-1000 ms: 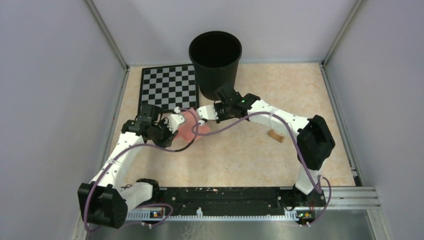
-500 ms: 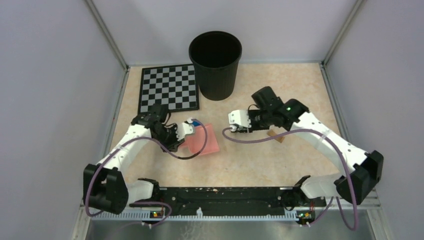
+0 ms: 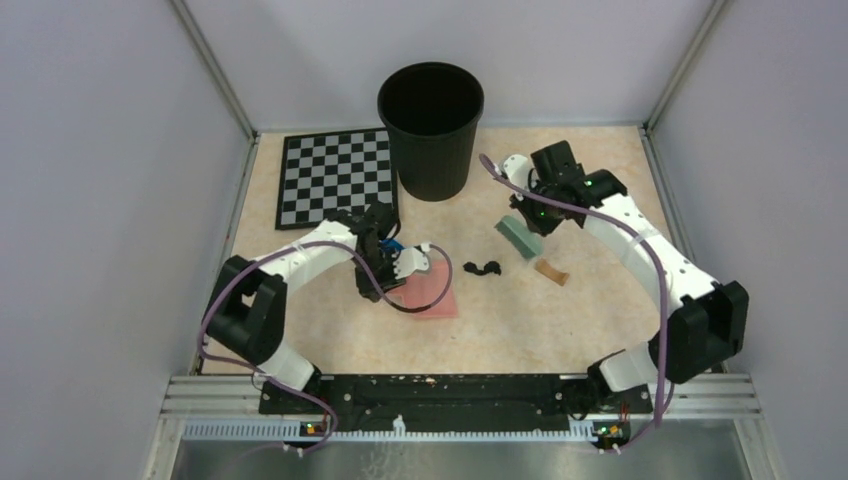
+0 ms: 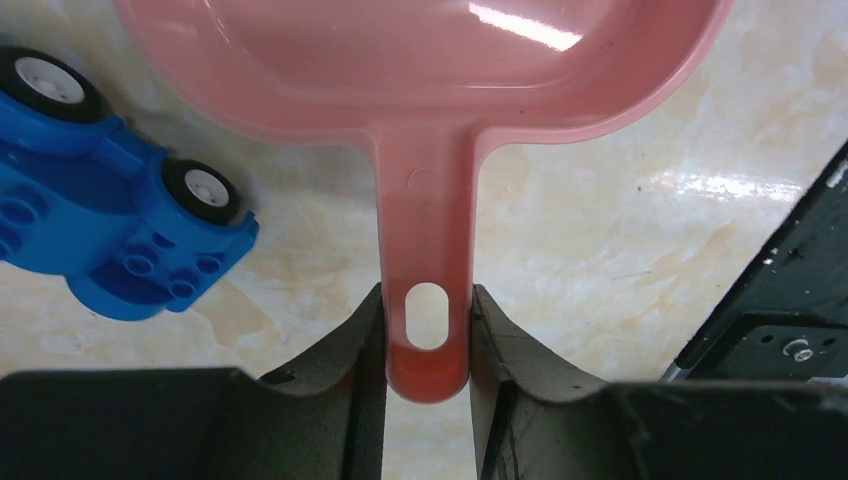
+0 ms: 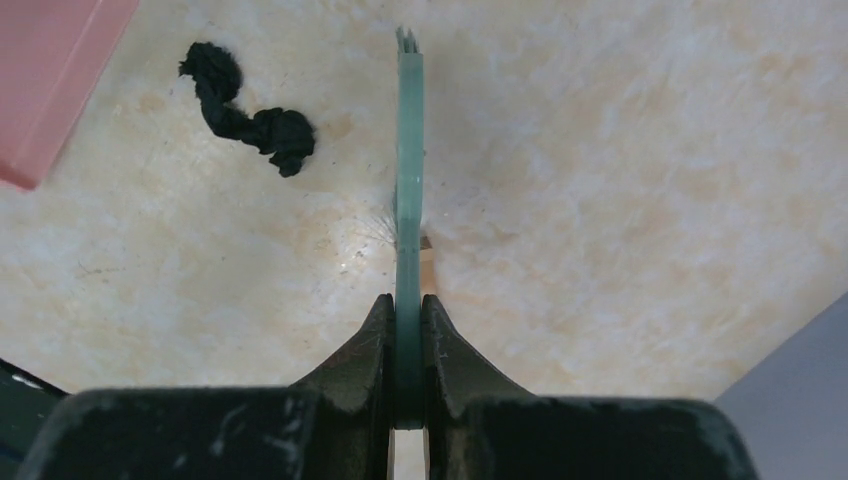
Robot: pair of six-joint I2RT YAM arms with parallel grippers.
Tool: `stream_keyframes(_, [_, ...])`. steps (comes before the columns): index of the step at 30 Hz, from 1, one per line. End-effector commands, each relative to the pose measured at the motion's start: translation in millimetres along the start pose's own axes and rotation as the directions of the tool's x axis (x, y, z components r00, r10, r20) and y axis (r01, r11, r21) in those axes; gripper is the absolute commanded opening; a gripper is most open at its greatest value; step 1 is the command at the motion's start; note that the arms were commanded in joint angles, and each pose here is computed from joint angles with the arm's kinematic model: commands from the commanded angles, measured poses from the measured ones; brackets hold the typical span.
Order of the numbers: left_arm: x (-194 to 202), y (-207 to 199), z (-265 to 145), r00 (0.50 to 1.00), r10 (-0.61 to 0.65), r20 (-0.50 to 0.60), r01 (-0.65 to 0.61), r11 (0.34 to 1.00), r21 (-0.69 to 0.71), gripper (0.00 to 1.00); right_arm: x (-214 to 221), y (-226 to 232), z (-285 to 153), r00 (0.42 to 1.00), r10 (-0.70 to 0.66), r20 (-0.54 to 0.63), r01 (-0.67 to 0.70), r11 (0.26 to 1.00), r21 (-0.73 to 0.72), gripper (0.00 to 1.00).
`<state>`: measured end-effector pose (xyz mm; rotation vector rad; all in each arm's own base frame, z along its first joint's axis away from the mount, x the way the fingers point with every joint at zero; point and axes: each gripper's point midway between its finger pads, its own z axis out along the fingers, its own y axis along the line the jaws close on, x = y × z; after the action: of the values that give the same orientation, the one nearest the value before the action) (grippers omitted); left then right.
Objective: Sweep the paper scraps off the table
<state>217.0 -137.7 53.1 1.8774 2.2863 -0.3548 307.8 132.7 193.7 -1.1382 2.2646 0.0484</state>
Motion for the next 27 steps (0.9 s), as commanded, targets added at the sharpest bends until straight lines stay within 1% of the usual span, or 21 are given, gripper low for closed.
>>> stream_keyframes(1, [-13,10,-4,0.996,-0.061,-0.069,0.058,0.997,-0.041,0.0,0,-4,16,0.947,0.319,-0.036,-0.315,0.946,0.081,0.0])
stream_keyframes(4, [-17,6,1,0.99,-0.057,-0.127,0.054,0.998,-0.029,0.0,5,10,30,0.918,0.391,-0.071,-0.389,0.921,0.037,0.0])
stream_keyframes(6, [-18,4,6,0.984,-0.056,-0.168,0.053,0.998,-0.024,0.0,2,23,36,0.9,0.426,-0.092,-0.43,0.902,-0.027,0.0])
stream_keyframes(10, [-24,4,15,0.976,-0.065,-0.207,0.059,0.998,-0.033,0.0,-22,57,34,0.883,0.457,-0.103,-0.468,0.846,-0.255,0.0])
stream_keyframes(11, [-28,6,17,0.976,-0.066,-0.207,0.059,0.997,-0.04,0.0,-29,67,31,0.872,0.476,-0.109,-0.485,0.817,-0.311,0.0])
stream_keyframes(14, [-39,12,19,0.978,-0.067,-0.197,0.057,0.997,-0.058,0.0,-46,80,17,0.852,0.513,-0.103,-0.506,0.76,-0.409,0.0])
stream_keyframes(16, [-45,16,18,0.98,-0.07,-0.187,0.058,0.996,-0.066,0.0,-49,79,9,0.853,0.513,-0.095,-0.503,0.76,-0.411,0.0])
stream_keyframes(21, [-51,20,12,0.986,-0.063,-0.152,0.048,0.994,-0.097,0.0,-39,49,-12,0.871,0.487,-0.066,-0.481,0.817,-0.318,0.0])
stream_keyframes(25, [-58,23,6,0.996,-0.032,-0.082,0.02,0.99,-0.138,0.0,-29,25,-29,0.865,0.496,-0.077,-0.497,0.826,-0.265,0.0])
stream_keyframes(27, [-62,25,4,0.999,-0.015,-0.053,0.006,0.988,-0.155,0.0,-31,16,-37,0.862,0.504,-0.057,-0.501,0.829,-0.247,0.0])
